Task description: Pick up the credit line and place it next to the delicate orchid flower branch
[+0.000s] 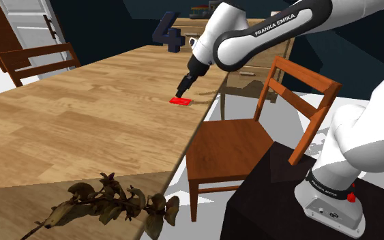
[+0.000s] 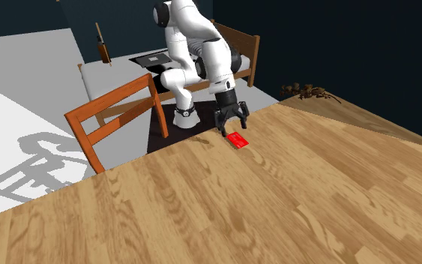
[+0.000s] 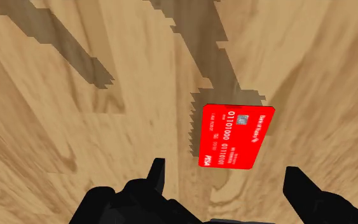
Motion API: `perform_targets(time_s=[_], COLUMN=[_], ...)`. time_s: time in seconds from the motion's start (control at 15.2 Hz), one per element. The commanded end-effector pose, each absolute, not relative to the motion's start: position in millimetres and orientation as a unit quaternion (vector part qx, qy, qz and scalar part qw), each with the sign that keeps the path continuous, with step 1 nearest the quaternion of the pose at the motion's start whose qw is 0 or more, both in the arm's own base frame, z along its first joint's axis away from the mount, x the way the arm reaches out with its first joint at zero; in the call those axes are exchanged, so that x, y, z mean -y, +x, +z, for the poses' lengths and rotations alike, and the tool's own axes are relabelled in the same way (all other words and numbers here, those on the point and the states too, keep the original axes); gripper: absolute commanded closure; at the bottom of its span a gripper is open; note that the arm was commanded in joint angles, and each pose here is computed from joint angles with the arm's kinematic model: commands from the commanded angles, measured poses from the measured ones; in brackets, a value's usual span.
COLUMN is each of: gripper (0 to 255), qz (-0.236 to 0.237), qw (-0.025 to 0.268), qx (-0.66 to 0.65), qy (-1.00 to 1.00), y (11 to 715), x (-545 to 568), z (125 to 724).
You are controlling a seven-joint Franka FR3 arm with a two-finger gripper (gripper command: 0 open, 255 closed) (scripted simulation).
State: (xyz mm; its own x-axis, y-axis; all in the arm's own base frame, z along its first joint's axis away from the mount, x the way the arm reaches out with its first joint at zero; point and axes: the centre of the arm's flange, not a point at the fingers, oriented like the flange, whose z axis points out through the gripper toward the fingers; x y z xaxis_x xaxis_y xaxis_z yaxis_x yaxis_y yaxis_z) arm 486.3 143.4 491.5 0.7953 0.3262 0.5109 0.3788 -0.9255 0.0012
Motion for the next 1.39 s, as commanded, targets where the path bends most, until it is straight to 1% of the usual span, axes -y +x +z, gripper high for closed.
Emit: perform_targets(time_s=[0.0,0.53,0.99,1.06,1.32], gripper=[0,0,0,255,255], qz=[-0.282,-0.282,-0.282,-0.282,-0.282], qw=[0.057,0.057,0.057,0.057,0.057], qx=[0.199,0.199,0.199,0.199,0.199], qy=[-0.937,-0.937,-0.937,-0.937,-0.937], y=[496.7,516.9,516.9,516.9,516.7], x=[-156.4,-165.2,-165.2,-165.2,-164.2], z=[489.7,456.3,456.3,456.3,454.6])
